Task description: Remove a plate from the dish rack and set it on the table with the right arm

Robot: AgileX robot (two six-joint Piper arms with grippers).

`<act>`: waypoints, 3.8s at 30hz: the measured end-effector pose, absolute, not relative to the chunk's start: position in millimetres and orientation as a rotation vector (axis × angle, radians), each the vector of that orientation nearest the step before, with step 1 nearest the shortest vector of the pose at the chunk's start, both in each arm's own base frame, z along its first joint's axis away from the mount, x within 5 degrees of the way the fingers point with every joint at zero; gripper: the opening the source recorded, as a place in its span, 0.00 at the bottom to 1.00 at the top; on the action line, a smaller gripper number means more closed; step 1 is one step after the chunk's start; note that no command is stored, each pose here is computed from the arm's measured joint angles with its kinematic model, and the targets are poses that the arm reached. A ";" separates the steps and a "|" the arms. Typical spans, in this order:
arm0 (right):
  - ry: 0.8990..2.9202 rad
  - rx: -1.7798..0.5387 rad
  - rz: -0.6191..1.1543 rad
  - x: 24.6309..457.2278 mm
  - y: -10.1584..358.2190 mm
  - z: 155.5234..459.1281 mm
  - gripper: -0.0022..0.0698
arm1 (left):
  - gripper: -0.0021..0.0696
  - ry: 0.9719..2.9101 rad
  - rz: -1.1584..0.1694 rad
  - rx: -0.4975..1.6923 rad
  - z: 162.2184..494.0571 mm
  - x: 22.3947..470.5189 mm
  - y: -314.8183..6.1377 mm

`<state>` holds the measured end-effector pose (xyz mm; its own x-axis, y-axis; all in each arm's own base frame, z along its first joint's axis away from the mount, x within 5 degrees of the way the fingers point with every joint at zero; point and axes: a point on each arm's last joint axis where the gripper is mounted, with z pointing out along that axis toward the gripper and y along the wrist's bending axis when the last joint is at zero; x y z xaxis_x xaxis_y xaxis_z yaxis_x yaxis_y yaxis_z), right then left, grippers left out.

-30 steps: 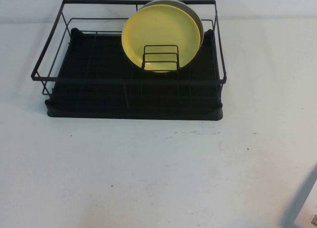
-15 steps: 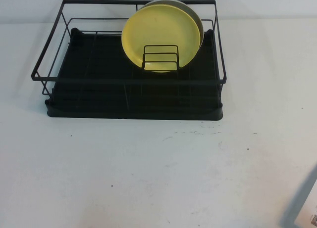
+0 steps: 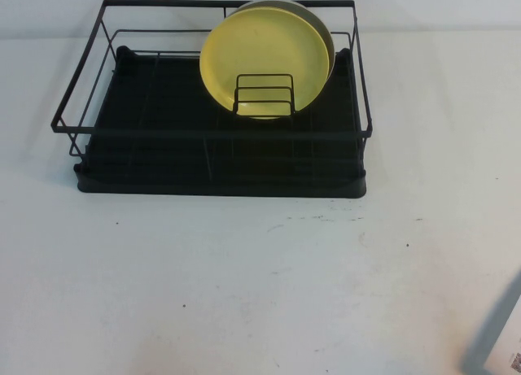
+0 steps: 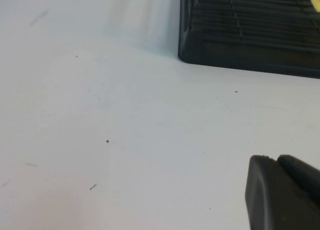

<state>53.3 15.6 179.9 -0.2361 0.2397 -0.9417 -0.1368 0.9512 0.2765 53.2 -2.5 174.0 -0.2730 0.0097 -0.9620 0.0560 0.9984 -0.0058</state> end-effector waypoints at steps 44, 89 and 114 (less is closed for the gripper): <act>2.063 -0.109 0.761 160.6 56.5 316.4 0.00 | 0.02 1.847 -0.044 0.048 174.0 53.2 -2.5; 1.836 -1.019 0.418 447.6 182.5 308.6 0.42 | 0.02 1.847 -0.044 0.048 174.0 53.2 -2.5; 1.855 -1.087 0.464 442.8 185.0 305.7 0.42 | 0.02 1.847 -0.044 0.048 174.0 53.2 -2.5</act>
